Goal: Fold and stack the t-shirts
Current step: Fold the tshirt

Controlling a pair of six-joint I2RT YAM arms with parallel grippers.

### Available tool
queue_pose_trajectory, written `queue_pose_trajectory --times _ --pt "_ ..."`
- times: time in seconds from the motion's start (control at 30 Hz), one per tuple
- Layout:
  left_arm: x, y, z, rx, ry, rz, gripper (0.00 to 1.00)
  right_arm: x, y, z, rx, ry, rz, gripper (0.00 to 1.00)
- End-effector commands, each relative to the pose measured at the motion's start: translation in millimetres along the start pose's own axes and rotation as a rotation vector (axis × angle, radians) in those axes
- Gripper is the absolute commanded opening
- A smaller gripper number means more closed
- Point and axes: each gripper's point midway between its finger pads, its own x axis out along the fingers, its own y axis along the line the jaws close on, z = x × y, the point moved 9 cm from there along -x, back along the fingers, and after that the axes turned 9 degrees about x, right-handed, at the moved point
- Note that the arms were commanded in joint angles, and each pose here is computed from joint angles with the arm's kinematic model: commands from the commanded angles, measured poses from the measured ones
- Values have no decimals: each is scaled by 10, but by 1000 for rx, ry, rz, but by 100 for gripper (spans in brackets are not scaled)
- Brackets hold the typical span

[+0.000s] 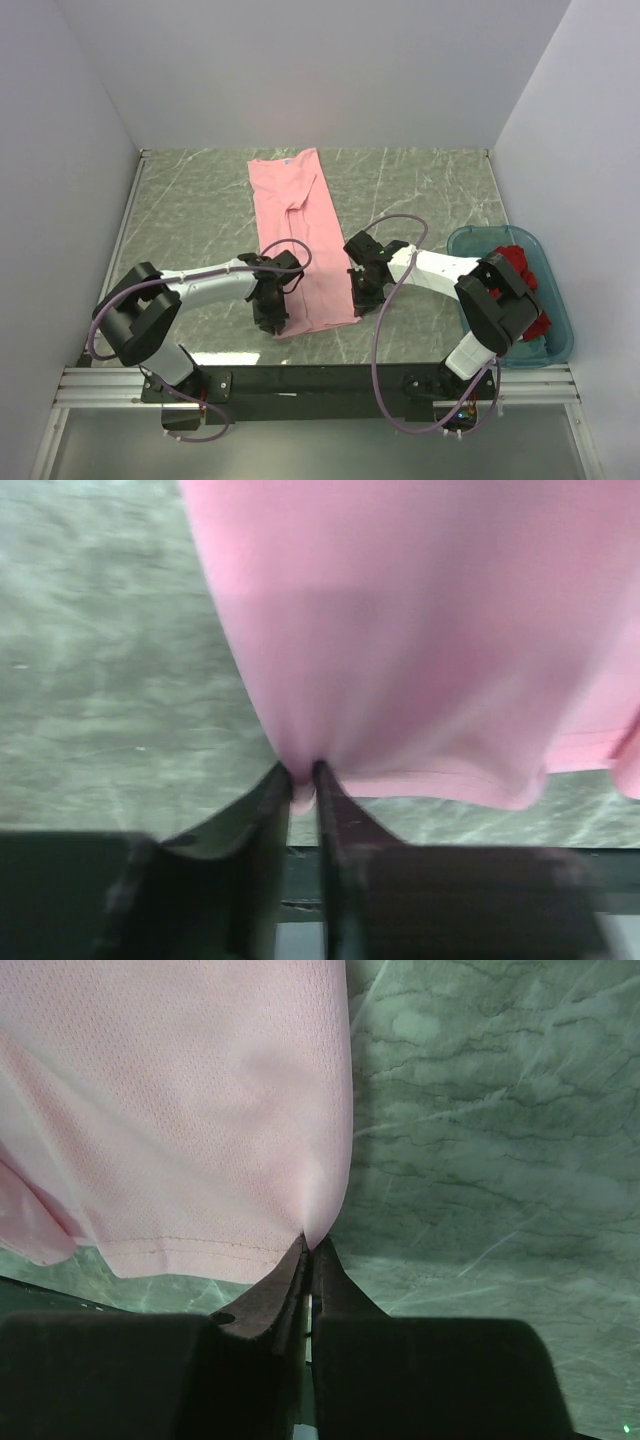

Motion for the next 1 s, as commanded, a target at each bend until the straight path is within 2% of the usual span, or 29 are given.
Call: queue_pose_trajectory --times 0.0,0.03,0.07,0.1,0.23,0.37,0.53,0.67,0.8,0.97 --pt "77 -47 -40 31 26 8 16 -10 -25 -29 -10 -12 -21 0" --pt "87 -50 -50 34 33 4 12 -15 -24 -25 -11 -15 -22 0" --pt "98 -41 -58 37 38 7 2 -19 -28 -26 -10 -17 -25 0" --pt "98 -42 -55 35 40 8 1 -26 -26 -30 -14 -17 -24 0" --pt "-17 -21 -125 47 43 2 1 -113 -69 -100 -37 3 -53 0" --pt "-203 44 -383 79 84 2 1 -283 -149 -350 -70 90 -64 0" --pt "-462 38 -564 101 98 -95 1 -502 -158 -537 -135 113 -76 0" --pt "-705 12 -222 69 -1 -144 1 -669 2 -325 -154 39 -69 0" --pt "-822 117 258 15 -119 -124 1 -839 317 125 -196 -63 -57 0" --pt "-861 169 881 -28 -246 -132 1 -919 497 672 -193 -196 -72 0"
